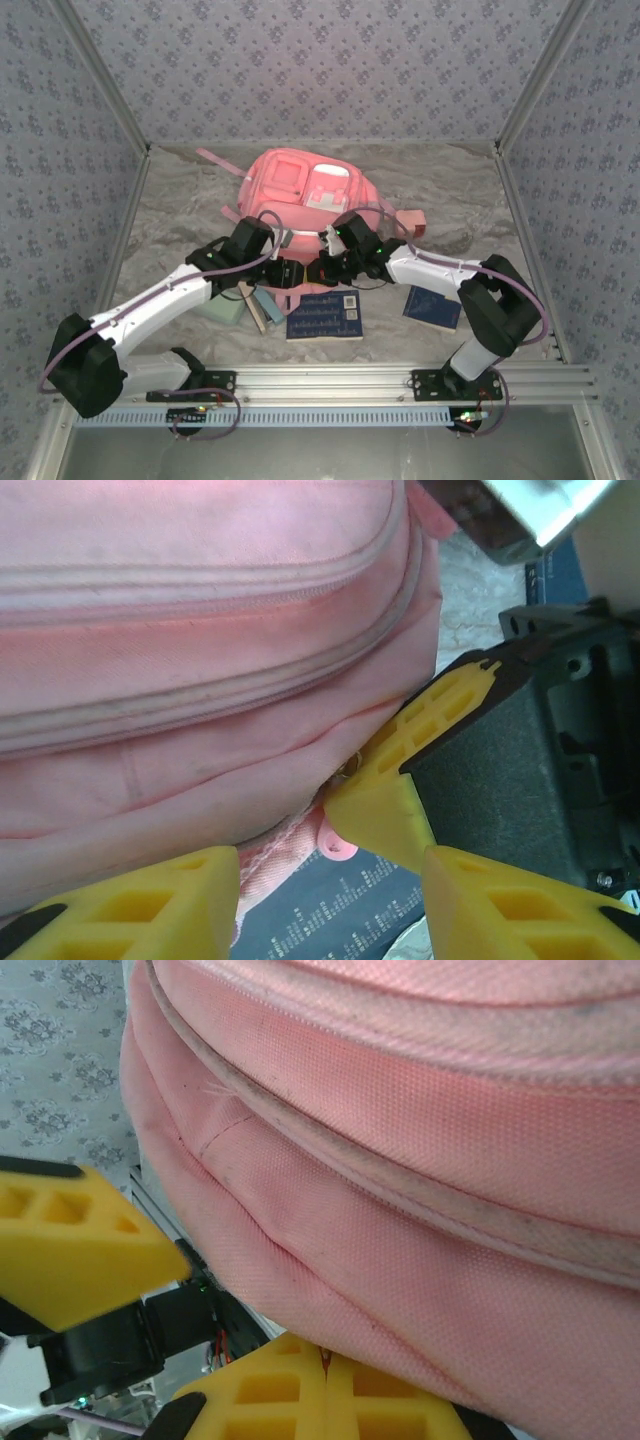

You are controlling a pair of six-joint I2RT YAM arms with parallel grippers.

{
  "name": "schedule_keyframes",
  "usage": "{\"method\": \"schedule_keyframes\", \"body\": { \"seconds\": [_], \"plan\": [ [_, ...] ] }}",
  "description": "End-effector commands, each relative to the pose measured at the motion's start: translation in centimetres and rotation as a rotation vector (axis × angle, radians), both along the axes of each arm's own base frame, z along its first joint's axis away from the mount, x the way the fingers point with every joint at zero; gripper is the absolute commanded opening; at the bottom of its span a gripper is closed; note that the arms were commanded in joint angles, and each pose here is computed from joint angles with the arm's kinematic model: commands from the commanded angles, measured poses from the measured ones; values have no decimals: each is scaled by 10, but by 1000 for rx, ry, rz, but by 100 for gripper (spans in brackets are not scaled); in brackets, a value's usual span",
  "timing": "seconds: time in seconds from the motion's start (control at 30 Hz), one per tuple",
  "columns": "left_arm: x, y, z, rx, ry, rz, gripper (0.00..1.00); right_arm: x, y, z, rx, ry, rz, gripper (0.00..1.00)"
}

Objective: Pack books, pencil case, and school supplies into a backpack

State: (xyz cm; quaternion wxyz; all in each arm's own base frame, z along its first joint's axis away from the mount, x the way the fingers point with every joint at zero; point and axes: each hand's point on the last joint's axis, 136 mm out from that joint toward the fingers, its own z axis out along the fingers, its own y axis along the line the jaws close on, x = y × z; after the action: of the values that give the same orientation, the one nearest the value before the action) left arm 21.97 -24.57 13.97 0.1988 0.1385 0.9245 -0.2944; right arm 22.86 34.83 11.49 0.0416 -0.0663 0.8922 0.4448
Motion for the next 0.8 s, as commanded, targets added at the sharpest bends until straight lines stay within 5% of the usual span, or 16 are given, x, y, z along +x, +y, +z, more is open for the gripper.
{"method": "schedule_keyframes", "body": {
  "seconds": [0.0, 0.17, 0.4, 0.6, 0.77],
  "plan": [
    [2, -2, -2, -6, -33, -9, 49, 9, 12, 15, 46, -9, 4, 5],
    [0, 6, 0, 2, -36, 29, 51, 2, 6, 10, 12, -14, 24, 27],
    [-7, 15, -2, 26, -6, 66, 49, 4, -10, 31, 57, -45, -15, 36],
    [-16, 17, -4, 120, -3, 65, 48, 7, -59, 29, -185, -147, -26, 38],
    [-19, 21, 1, 145, -15, 94, 48, 34, -121, 17, -461, -191, -196, 55]
  ]
}}
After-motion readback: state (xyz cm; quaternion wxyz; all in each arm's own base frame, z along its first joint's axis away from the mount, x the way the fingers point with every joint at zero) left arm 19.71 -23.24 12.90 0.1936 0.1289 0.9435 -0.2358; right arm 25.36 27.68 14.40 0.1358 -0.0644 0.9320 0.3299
